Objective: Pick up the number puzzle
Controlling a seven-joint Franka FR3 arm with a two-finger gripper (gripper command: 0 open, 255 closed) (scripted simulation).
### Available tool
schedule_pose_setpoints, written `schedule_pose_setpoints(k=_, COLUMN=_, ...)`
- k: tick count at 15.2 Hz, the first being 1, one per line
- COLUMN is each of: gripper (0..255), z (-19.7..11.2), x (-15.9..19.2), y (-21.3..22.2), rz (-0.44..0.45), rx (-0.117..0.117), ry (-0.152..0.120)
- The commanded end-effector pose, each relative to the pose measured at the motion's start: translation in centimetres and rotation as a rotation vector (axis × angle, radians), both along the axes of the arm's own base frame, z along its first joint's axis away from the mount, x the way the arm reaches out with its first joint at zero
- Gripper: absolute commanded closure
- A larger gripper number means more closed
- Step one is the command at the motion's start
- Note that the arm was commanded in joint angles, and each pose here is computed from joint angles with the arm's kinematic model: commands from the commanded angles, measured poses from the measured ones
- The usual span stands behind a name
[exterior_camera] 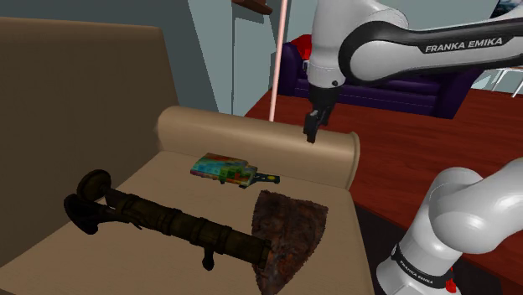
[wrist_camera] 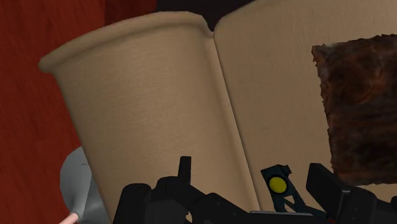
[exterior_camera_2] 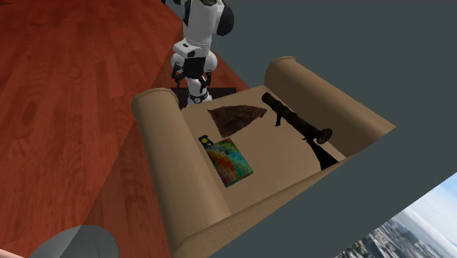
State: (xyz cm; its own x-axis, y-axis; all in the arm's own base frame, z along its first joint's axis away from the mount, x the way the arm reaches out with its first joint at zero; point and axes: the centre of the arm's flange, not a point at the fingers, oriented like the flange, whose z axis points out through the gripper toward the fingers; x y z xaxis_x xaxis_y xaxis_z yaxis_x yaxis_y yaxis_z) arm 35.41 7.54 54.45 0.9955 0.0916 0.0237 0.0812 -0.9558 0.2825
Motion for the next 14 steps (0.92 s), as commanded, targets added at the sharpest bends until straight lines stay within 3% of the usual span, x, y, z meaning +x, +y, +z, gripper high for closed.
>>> schedule_pose_setpoints(k=1, gripper=0, z=-1.3, x=1.5, y=3.0, rz=0.020, rx=-0.072, ry=-0.023)
schedule_pose_setpoints(k=14, gripper=0, z=-12.4, x=9.1, y=20.4, rz=0.141, rx=-0.540, ry=-0.153)
